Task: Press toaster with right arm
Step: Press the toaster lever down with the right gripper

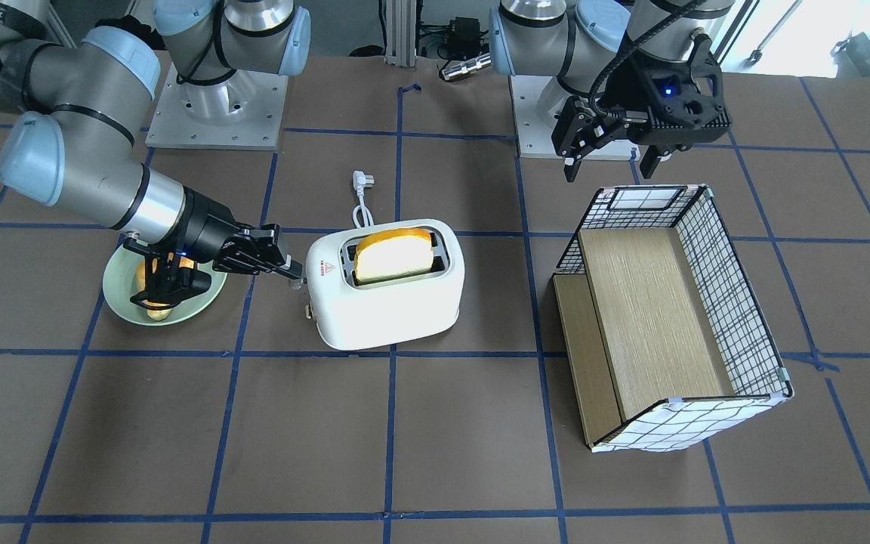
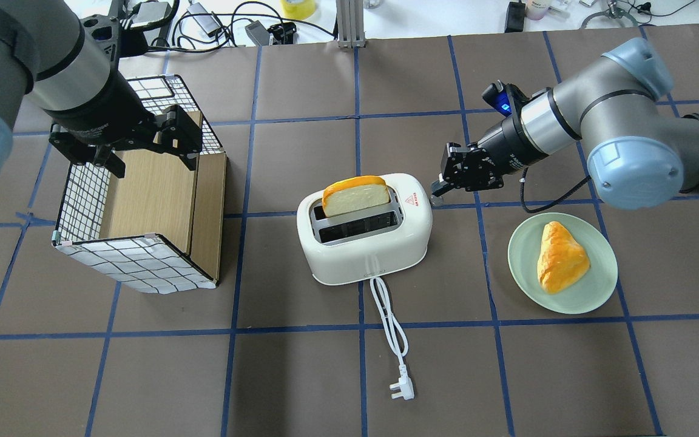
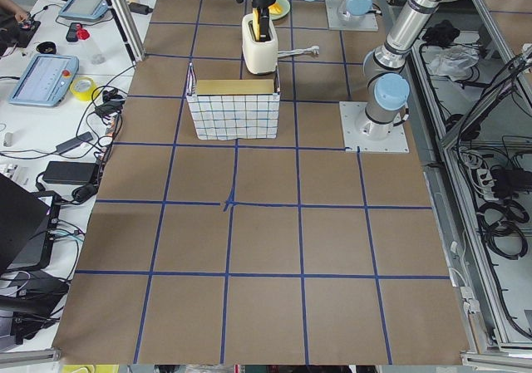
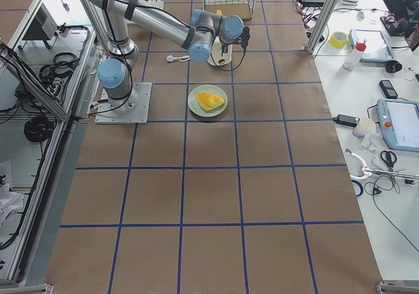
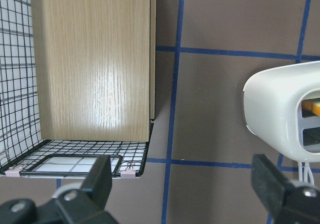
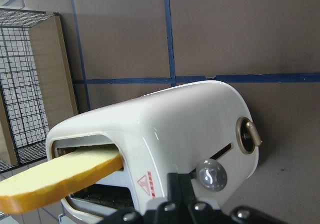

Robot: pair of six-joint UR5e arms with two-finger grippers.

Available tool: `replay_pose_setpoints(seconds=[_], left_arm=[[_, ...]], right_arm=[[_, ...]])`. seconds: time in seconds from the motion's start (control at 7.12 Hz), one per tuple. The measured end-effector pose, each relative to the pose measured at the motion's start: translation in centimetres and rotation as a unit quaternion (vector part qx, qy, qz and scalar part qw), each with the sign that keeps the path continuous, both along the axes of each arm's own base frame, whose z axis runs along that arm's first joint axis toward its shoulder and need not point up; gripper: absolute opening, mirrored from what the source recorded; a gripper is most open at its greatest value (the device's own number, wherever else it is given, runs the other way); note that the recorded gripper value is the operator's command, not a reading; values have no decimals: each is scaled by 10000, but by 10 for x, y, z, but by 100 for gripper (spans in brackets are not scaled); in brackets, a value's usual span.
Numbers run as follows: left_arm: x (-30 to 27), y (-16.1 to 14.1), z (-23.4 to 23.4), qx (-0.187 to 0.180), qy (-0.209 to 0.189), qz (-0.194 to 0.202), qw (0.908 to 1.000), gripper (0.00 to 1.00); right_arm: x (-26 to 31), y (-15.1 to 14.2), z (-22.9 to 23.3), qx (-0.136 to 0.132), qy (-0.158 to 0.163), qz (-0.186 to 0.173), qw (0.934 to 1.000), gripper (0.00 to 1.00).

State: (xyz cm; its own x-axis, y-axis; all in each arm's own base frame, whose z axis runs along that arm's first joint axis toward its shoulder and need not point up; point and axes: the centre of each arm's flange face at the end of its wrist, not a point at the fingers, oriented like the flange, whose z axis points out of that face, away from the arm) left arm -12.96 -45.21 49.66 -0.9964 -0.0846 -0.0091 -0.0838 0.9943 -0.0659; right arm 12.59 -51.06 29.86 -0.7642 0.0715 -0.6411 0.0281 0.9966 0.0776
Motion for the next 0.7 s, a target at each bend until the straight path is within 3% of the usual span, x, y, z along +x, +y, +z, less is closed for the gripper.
replay_pose_setpoints(seconds=[0.7], left_arm=[[0,0,0,1,0,0,10000,100]], right_arm=[[0,-5,-18,31,1,11,10000,0]])
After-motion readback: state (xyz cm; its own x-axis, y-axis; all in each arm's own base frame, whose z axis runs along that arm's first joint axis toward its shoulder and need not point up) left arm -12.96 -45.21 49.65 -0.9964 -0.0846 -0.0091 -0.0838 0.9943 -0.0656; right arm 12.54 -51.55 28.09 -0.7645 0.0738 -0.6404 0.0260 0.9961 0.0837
